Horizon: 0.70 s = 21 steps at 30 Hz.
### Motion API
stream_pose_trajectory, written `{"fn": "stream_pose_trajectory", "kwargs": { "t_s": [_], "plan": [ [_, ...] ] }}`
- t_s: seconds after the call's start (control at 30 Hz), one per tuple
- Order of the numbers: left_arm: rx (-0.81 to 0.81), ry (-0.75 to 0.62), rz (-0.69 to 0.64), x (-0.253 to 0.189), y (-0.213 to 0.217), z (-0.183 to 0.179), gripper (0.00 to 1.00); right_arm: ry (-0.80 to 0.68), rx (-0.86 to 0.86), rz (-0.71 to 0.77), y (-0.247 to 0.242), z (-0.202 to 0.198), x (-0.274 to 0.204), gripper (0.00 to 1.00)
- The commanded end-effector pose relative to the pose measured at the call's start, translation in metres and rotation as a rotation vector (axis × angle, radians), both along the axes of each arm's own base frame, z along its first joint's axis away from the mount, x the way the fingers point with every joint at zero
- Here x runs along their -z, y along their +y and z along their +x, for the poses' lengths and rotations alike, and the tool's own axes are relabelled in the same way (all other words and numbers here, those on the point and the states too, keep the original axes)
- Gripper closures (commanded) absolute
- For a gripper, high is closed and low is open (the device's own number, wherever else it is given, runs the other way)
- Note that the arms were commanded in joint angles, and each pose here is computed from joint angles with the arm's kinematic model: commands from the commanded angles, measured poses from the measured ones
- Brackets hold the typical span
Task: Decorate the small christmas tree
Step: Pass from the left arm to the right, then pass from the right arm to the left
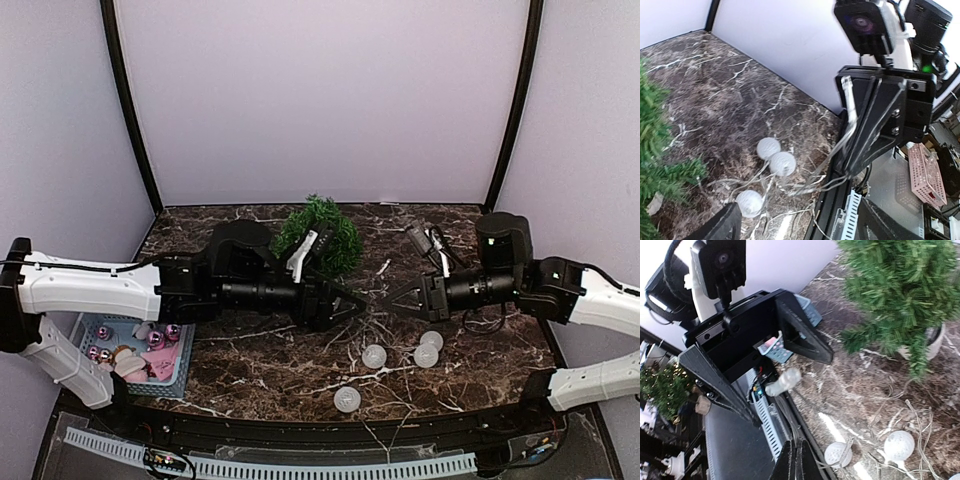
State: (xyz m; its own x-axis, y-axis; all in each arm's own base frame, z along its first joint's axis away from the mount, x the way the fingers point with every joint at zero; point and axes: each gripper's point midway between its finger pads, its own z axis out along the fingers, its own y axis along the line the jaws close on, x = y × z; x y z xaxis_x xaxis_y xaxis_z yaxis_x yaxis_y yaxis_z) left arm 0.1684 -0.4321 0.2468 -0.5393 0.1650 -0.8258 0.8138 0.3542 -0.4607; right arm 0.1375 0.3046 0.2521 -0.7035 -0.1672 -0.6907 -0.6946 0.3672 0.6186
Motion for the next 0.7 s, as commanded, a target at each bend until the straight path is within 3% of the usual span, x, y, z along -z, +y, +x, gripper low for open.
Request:
{"fn": "stream_pose_trajectory", "kwargs": {
  "t_s": [0.0, 0.2, 0.27, 0.33, 0.37, 0.4, 0.43, 0.5, 0.57, 0.63, 0.67],
  "plan": [
    [0.087, -0.044, -0.084, -0.030, -0.011, -0.010, 0.16, -0.029, -0.123, 0.093, 0.013, -0.014, -0.032, 1.00],
    [0.076, -0.055, -0.096, -0.033, -0.021, -0.003, 0.15, -0.021, -0.178, 0.117, 0.016, -0.022, -0.041, 1.00],
    [0.101, -0.052, -0.121, -0.038, -0.027, -0.005, 0.21, -0.019, -0.187, 0.119, 0.017, -0.023, -0.041, 1.00],
    [0.134, -0.043, -0.147, -0.042, -0.033, -0.009, 0.34, -0.015, -0.196, 0.119, 0.018, -0.025, -0.039, 1.00],
    [0.144, -0.041, -0.167, -0.047, -0.036, -0.010, 0.50, -0.015, -0.197, 0.118, 0.018, -0.025, -0.039, 1.00],
    [0.163, -0.033, -0.172, -0.047, -0.039, -0.012, 0.60, -0.018, -0.193, 0.118, 0.018, -0.024, -0.039, 1.00],
    [0.168, -0.035, -0.184, -0.051, -0.040, -0.013, 0.78, -0.022, -0.185, 0.115, 0.017, -0.022, -0.038, 1.00],
    [0.146, -0.051, -0.185, -0.056, -0.036, -0.010, 0.97, -0.037, -0.160, 0.116, 0.016, -0.019, -0.038, 1.00],
    [0.086, -0.088, -0.182, -0.065, -0.026, -0.003, 1.00, -0.058, -0.127, 0.138, 0.015, -0.014, -0.041, 0.97],
    [0.038, -0.120, -0.185, -0.083, -0.014, 0.004, 1.00, -0.067, -0.097, 0.177, 0.015, -0.010, -0.043, 0.81],
    [0.034, -0.133, -0.194, -0.094, -0.009, 0.006, 1.00, -0.063, -0.082, 0.198, 0.016, -0.007, -0.044, 0.68]
  ]
}}
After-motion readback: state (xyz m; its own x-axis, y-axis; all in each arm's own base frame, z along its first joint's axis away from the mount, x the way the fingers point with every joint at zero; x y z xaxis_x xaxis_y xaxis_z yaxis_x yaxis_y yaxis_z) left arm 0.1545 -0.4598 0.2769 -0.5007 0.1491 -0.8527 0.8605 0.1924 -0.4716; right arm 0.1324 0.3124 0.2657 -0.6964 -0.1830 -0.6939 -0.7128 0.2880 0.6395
